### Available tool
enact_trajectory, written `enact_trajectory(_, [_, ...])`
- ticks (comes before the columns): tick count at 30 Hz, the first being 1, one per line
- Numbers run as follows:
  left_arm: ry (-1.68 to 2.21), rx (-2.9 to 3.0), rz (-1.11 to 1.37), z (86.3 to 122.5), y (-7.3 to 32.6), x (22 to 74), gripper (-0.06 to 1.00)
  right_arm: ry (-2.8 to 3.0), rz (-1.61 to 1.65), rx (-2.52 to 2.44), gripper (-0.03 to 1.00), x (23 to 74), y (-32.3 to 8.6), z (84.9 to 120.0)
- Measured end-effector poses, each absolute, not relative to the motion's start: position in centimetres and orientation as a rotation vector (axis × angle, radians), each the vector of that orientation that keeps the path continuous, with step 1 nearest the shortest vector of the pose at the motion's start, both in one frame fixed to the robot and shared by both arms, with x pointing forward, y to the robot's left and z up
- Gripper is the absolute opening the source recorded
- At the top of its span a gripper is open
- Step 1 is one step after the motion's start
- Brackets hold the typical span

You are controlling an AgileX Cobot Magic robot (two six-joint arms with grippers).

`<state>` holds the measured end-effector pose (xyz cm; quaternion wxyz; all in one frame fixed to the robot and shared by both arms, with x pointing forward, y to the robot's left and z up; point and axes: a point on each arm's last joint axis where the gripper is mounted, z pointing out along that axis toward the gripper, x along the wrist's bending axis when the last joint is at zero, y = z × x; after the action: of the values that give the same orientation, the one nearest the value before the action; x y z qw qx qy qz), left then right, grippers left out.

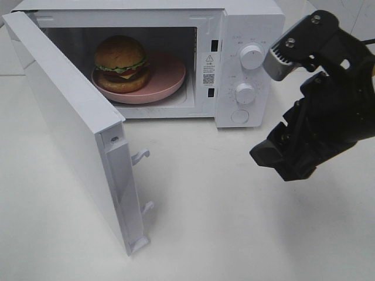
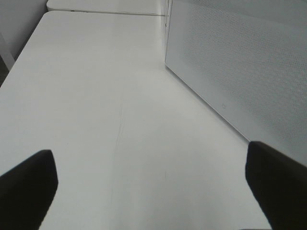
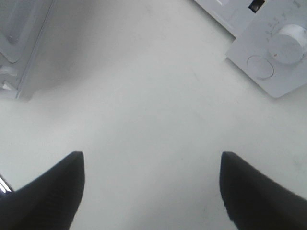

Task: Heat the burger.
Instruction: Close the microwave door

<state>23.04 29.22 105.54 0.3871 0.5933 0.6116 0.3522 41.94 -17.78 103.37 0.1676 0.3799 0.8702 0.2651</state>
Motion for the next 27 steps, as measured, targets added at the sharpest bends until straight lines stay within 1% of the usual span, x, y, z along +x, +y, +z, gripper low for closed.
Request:
enact_trajectory(15, [1.556,1.51,0.896,105.5,29.2,23.0,0.99,2.512,0.687,1.188,0.76,37.9,-20.4,105.6])
enact_trajectory(27, [1.556,1.51,0.896,105.5,29.2,23.0,0.99,2.452,0.755,1.243,0.76,35.3,-22.2,107.4])
